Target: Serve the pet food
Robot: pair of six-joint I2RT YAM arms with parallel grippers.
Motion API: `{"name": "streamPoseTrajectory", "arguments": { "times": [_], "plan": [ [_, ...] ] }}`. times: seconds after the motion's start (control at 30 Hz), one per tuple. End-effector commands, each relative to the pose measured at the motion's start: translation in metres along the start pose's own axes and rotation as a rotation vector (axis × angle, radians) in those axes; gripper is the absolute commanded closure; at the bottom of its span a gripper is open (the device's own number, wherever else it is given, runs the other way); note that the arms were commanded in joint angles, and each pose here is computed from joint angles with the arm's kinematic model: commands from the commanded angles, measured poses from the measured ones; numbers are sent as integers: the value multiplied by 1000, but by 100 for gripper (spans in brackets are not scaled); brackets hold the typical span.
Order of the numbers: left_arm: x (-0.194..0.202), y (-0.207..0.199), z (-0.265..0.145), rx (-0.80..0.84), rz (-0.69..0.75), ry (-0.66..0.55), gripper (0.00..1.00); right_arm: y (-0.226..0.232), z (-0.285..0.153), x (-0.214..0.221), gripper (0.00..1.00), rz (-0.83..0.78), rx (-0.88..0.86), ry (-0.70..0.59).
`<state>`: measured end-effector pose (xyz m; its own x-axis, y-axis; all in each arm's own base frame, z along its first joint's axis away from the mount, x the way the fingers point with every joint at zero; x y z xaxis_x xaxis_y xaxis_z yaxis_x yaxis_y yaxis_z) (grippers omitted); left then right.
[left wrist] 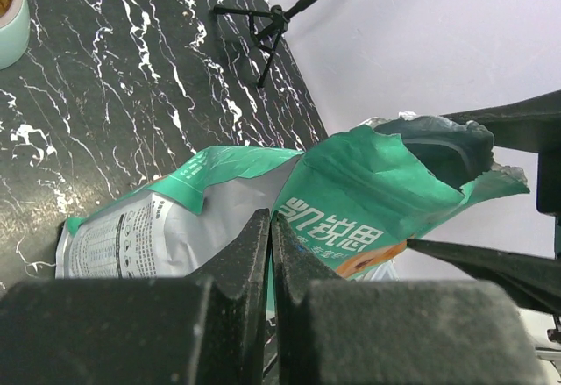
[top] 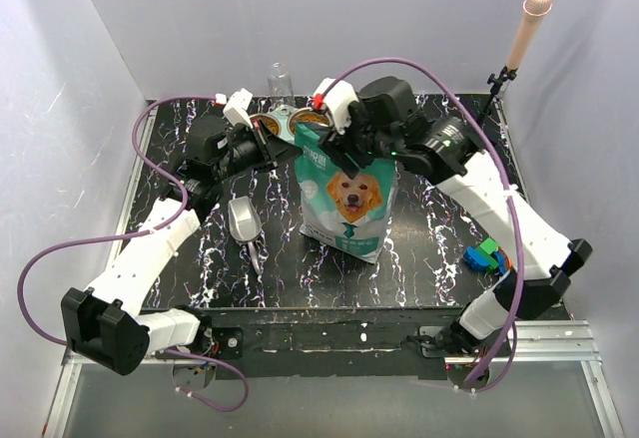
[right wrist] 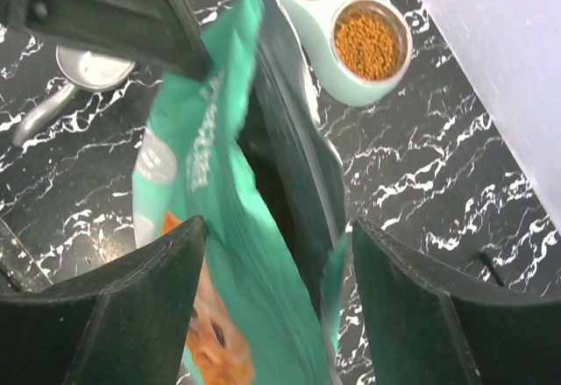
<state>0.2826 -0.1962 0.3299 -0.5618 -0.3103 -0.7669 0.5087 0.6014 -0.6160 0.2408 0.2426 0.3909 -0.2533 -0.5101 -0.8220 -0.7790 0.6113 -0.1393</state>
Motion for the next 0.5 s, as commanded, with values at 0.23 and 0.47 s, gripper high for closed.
{"name": "streamPoseTrajectory", "arguments": {
  "times": [0.23, 0.47],
  "plan": [
    [-17, -11, -15, -32, 16, -49, 100, 14, 19, -14, 28, -64, 38, -9],
    [-19, -15, -17, -6, 60, -30, 100, 4, 10, -12, 71, -93, 108, -11]
  ]
}}
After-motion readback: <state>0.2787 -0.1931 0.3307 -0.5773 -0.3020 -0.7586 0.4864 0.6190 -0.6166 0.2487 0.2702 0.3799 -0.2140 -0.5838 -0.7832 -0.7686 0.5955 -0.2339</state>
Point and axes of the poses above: each gripper's point midway between its finger pads, its own z axis out along the fingers, its own y axis along the line the jaws close on, x = y × z, the point moved 6 cm from there along -z, back along the fingers, and after that the axes turned 7 degrees about z, right-handed, at the moved point
